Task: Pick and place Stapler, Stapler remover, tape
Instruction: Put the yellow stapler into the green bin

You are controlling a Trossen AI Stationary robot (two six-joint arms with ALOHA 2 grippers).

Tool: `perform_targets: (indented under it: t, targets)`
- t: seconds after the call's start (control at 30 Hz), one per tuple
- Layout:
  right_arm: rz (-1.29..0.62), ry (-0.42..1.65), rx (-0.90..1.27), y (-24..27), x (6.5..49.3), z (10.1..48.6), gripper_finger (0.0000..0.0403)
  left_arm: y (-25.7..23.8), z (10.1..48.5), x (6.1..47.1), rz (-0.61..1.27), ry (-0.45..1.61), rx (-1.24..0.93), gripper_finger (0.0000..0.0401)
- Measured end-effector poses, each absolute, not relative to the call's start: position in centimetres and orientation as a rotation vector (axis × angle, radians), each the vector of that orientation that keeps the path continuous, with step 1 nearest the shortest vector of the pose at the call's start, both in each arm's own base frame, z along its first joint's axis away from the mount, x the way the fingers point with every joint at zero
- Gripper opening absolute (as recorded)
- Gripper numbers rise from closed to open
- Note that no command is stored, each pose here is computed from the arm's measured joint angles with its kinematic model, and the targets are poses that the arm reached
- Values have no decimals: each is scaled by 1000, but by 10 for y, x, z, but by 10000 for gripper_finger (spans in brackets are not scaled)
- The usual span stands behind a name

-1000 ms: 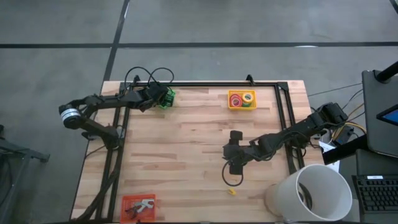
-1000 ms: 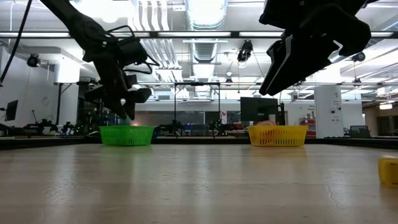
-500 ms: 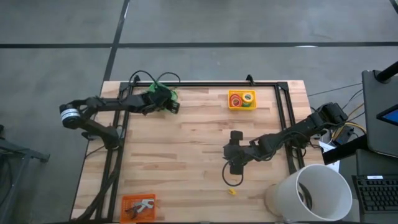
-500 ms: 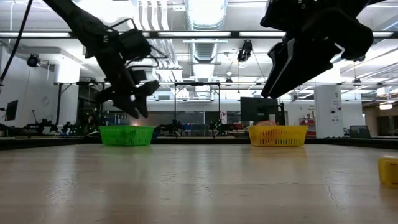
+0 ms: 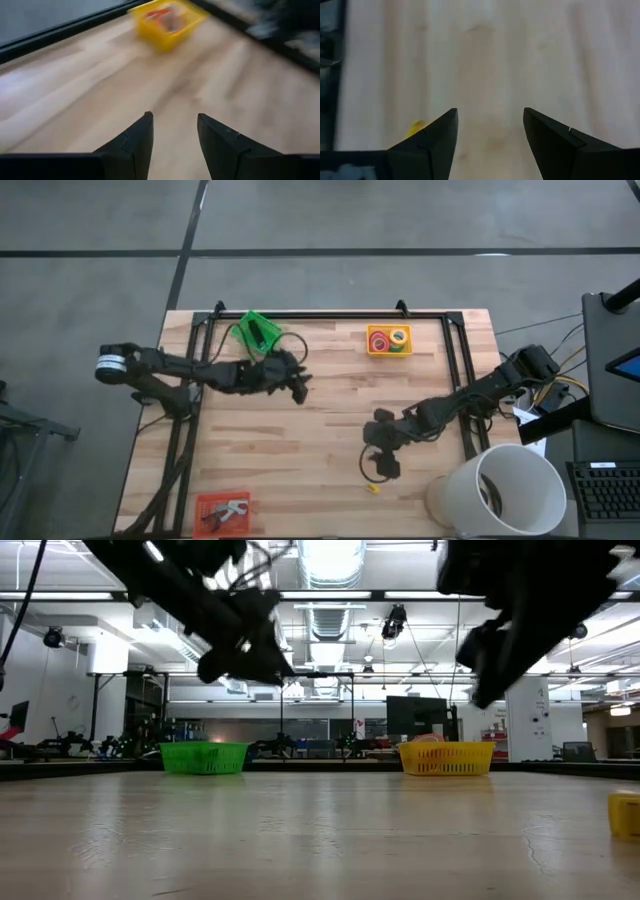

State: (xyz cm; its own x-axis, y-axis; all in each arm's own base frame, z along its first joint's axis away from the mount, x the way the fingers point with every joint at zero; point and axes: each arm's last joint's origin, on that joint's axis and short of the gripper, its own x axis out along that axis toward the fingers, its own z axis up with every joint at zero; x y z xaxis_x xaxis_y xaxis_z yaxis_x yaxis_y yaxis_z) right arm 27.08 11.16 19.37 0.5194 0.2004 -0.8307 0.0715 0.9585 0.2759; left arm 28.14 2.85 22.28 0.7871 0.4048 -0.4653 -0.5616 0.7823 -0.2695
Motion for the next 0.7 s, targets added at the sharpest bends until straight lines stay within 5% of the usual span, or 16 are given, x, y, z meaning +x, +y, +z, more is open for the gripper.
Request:
perform_targets:
  t: [0.3,0.7]
  targets:
    - [92,1036,383,147,262,186,219,-33,240,288,391,217,-361,154]
    - [49,1144,431,183,273,154,219,-54,240,284,364,219,-354,154]
